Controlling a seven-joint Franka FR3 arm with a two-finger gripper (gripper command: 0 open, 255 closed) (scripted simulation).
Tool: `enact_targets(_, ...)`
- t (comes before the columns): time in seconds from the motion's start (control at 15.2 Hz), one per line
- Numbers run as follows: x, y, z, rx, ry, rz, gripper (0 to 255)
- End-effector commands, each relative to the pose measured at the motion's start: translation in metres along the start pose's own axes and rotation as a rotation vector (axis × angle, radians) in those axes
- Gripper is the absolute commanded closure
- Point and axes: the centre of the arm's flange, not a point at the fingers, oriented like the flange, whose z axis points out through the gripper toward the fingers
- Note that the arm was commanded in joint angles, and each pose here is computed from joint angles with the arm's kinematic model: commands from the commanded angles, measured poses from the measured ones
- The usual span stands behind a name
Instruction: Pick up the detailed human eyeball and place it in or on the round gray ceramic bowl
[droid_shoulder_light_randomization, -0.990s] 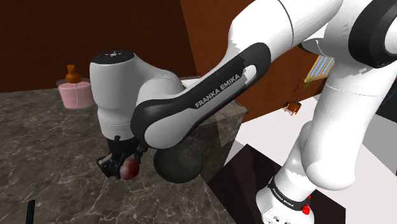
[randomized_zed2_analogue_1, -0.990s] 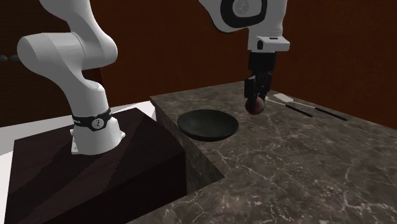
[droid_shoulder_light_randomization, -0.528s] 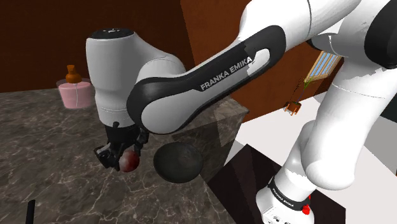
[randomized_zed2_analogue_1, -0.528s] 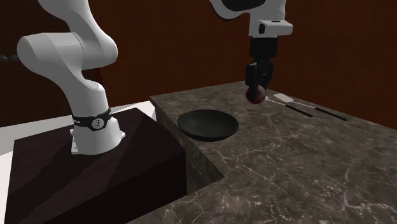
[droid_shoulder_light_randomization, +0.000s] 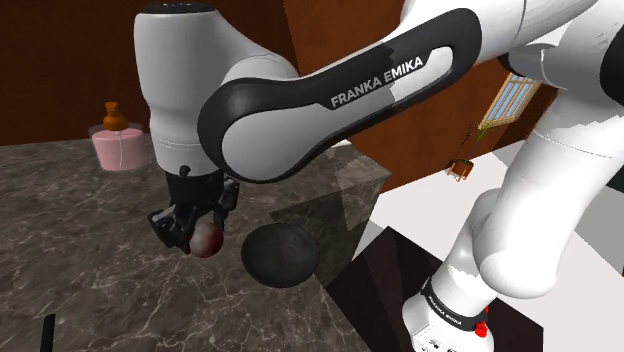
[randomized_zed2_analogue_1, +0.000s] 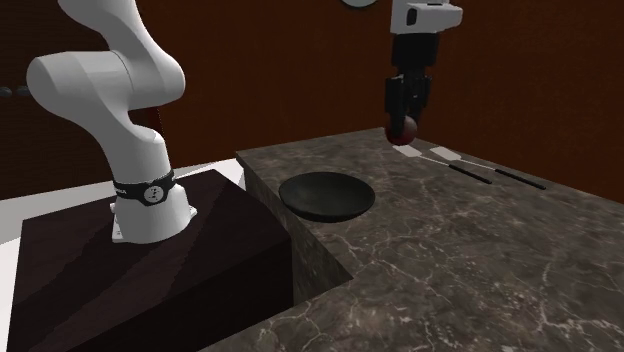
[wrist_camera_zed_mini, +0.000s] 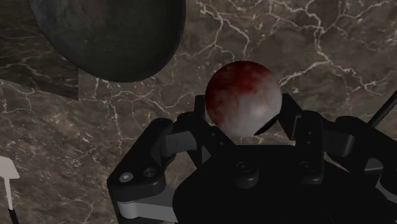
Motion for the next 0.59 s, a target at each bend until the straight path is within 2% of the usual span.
enact_targets(0.0,-0.008,0.018,-0.003,0.0,0.0,0.0,255)
enact_targets(0.53,-0.057,0.112,-0.003,0.0,0.0,0.0,255)
